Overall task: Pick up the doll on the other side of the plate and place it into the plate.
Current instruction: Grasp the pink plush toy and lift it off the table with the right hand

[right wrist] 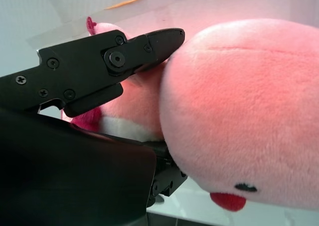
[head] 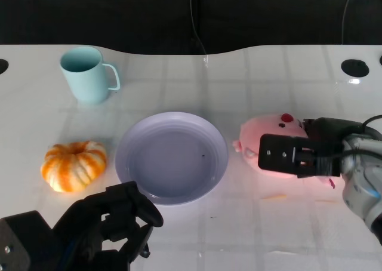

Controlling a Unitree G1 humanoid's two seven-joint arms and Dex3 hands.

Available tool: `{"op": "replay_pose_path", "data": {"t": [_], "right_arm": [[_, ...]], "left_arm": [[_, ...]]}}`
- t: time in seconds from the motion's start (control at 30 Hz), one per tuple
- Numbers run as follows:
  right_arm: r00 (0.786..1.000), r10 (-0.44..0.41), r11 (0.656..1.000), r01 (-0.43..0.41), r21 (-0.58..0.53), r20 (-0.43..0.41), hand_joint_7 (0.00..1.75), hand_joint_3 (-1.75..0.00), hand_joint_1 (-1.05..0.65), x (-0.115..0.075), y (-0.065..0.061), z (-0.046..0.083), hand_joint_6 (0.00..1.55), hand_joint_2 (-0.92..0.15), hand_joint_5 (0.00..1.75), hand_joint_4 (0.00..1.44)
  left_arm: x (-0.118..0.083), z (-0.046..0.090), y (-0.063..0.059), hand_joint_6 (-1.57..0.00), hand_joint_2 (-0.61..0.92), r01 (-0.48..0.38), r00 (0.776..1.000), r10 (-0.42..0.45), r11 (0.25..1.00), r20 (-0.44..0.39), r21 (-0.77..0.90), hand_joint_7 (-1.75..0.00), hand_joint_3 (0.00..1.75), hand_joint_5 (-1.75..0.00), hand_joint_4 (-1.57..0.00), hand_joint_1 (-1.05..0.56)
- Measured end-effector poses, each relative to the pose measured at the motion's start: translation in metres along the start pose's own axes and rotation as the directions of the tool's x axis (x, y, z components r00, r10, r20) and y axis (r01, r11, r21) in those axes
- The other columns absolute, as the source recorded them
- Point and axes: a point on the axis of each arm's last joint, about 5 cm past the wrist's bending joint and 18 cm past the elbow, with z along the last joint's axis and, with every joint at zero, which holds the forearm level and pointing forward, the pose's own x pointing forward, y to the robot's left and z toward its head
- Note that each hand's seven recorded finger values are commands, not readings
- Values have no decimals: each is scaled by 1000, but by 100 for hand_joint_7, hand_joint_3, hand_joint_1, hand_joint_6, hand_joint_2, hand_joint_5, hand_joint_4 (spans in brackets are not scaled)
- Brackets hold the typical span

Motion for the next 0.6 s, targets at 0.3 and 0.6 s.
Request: {"op": "replay_pose_path", "data": {"t": [0.3, 0.6], "right_arm": [[999, -32, 995, 32, -92, -3, 7, -1, -34, 14, 5, 5, 103, -88, 7, 70], [979, -196, 969, 202, -139, 55, 1, -25, -32, 16, 20, 2, 90, -92, 107, 65]], "left_arm": [[0, 2, -1, -70, 59, 3, 1000, -3, 1000, 6, 2, -136, 103, -175, -59, -35], [0, 3, -1, -71, 59, 6, 1000, -6, 1000, 5, 1, -135, 104, -175, -60, -34]]}}
